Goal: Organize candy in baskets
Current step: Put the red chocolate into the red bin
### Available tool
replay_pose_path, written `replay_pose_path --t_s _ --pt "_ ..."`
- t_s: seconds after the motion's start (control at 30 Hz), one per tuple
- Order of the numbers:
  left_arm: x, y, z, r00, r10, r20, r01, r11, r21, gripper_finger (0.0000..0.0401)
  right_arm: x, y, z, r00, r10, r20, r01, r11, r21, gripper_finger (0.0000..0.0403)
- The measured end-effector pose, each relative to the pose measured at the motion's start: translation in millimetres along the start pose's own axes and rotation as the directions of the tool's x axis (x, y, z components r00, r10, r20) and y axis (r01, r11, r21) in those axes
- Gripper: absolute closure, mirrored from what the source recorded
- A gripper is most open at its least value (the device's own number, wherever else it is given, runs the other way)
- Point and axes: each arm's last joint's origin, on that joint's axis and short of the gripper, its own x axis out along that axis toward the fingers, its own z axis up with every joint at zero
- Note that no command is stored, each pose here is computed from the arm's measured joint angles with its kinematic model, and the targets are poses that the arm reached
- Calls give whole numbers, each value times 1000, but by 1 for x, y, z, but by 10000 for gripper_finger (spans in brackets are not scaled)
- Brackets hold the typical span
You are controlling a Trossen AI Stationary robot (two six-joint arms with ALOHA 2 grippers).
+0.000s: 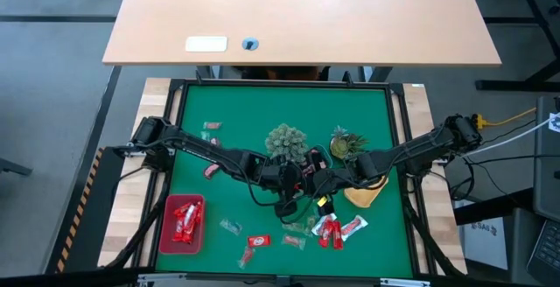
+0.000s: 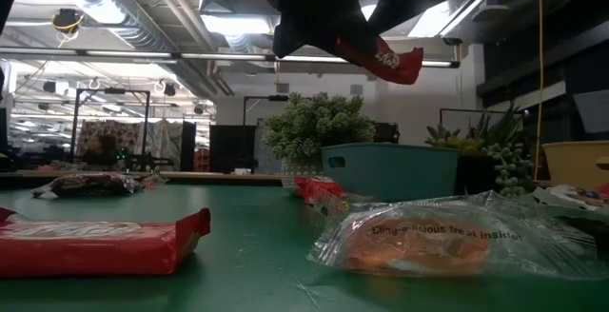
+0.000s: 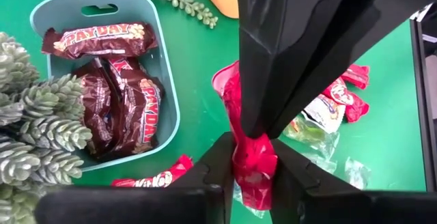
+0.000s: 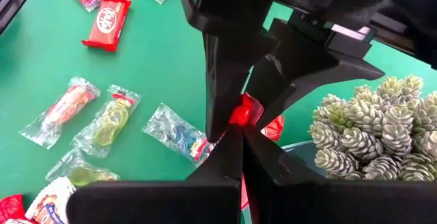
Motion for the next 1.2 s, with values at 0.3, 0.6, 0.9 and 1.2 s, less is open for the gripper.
replay_pose_path --t_s 0.3,0.6,0.9,1.2 --pt "0 0 0 1000 0 0 0 1000 0 350 0 0 0 1000 0 1 0 1000 1 399" --pt "0 2 0 1000 3 -9 -3 1000 6 350 -5 -1 7 1000 0 4 0 1000 28 286" --pt "-29 7 -6 990 0 -141 2 1000 16 351 -39 -8 20 986 24 -168 -24 1000 -1 234" --pt "-110 4 -31 900 -110 -422 70 992 -109 351 -43 -7 15 968 97 -231 -99 995 5 233"
